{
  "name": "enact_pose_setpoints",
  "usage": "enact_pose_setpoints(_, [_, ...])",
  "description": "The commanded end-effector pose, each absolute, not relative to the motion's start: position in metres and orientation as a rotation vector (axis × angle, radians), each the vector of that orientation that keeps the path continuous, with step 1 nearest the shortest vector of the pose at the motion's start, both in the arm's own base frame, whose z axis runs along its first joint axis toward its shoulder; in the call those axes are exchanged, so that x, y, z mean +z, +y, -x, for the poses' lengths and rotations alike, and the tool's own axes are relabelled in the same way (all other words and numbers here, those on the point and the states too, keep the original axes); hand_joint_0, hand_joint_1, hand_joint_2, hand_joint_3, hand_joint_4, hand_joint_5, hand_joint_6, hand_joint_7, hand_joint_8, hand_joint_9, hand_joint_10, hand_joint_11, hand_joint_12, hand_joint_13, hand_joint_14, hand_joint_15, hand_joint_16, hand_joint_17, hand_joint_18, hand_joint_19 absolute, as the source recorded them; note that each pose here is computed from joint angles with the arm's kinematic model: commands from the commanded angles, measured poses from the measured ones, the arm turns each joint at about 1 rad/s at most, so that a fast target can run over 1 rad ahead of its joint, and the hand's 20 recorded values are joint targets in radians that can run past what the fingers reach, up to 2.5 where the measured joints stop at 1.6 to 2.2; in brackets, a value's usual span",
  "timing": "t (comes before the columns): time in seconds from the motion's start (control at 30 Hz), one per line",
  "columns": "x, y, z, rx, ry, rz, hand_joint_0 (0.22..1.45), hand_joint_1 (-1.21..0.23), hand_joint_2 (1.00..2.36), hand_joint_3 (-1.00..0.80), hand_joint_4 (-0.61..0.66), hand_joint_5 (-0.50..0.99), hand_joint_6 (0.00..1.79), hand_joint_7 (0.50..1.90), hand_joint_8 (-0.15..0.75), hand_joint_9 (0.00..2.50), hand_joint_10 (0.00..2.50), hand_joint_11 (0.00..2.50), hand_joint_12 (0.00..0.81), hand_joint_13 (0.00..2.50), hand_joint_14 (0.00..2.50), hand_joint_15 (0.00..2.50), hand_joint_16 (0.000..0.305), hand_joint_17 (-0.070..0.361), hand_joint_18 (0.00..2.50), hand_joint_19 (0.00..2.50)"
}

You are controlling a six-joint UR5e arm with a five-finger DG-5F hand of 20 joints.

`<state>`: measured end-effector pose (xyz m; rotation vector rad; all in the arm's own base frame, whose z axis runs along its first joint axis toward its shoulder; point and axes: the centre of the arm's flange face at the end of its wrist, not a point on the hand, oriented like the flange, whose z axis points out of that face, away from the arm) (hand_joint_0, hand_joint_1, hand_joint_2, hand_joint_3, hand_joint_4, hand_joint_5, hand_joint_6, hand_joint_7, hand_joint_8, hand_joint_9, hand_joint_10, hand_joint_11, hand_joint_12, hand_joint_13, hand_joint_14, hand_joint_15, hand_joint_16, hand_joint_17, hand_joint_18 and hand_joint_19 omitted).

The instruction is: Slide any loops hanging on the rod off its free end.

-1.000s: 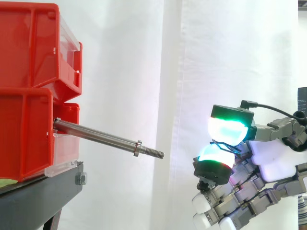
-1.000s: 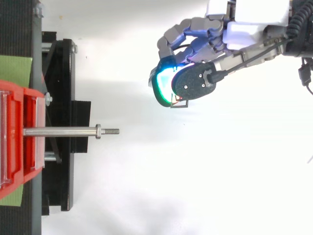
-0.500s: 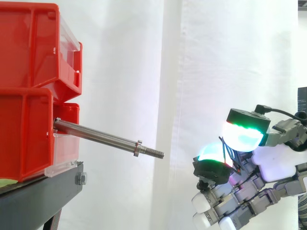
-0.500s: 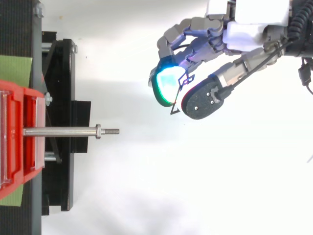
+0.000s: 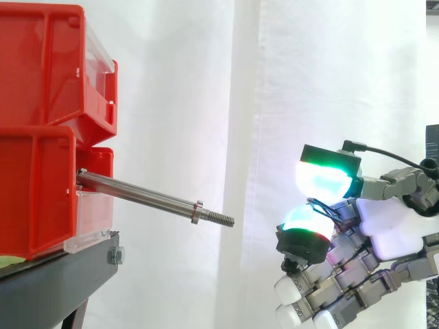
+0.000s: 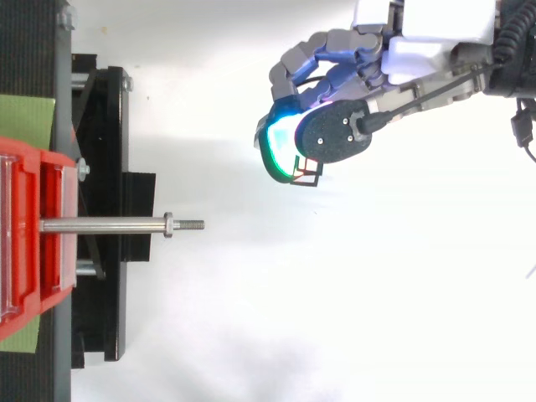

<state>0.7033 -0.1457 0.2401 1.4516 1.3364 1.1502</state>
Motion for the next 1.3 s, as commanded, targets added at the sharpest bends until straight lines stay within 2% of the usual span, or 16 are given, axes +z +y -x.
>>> enact_pose_setpoints(0.0, [0.2405, -0.1457, -0.7035, 1.151, 1.336, -1.451, 0.51, -0.55, 1.0, -0.5, 0.17, -0.15, 0.76, 1.18, 0.253, 0.61, 0.0, 0.09, 0.252, 0.51, 0.0, 0.03, 0.031, 0.07, 0.46, 0.28])
enact_pose_setpoints(0.2, [0.2398, -0.1457, -0.7031, 1.15, 1.337, -1.452, 0.52, -0.48, 1.0, -0.5, 0.16, -0.15, 0.75, 1.2, 0.253, 0.62, 0.0, 0.09, 0.243, 0.51, 0.0, 0.03, 0.03, 0.066, 0.45, 0.29])
enact_pose_setpoints(0.3, [0.2405, -0.1457, -0.7035, 1.151, 1.336, -1.451, 0.6, -0.44, 1.0, -0.5, 0.14, -0.14, 0.74, 1.23, 0.239, 0.62, 0.0, 0.1, 0.227, 0.5, 0.0, 0.05, 0.026, 0.06, 0.42, 0.3])
enact_pose_setpoints(0.47, [0.2405, -0.1457, -0.7035, 1.15, 1.337, -1.45, 0.62, -0.55, 1.01, -0.38, 0.15, -0.15, 0.73, 1.26, 0.243, 0.61, 0.0, 0.1, 0.229, 0.48, 0.0, 0.04, 0.026, 0.059, 0.37, 0.29])
enact_pose_setpoints(0.67, [0.2398, -0.1457, -0.7031, 1.149, 1.338, -1.451, 0.62, -0.74, 1.01, -0.35, 0.15, -0.18, 0.76, 1.24, 0.242, 0.58, 0.0, 0.11, 0.245, 0.46, 0.0, 0.03, 0.029, 0.066, 0.37, 0.27])
enact_pose_setpoints(0.9, [0.2399, -0.1457, -0.7033, 1.15, 1.337, -1.45, 0.65, -0.8, 1.0, -0.5, 0.14, -0.2, 0.8, 1.17, 0.236, 0.56, 0.0, 0.11, 0.255, 0.48, 0.0, 0.02, 0.032, 0.072, 0.44, 0.26])
enact_pose_setpoints(1.27, [0.2399, -0.1457, -0.7033, 1.151, 1.336, -1.451, 0.68, -0.84, 1.0, -0.5, 0.12, -0.2, 0.81, 1.15, 0.227, 0.56, 0.0, 0.1, 0.254, 0.49, 0.0, 0.02, 0.034, 0.075, 0.48, 0.23])
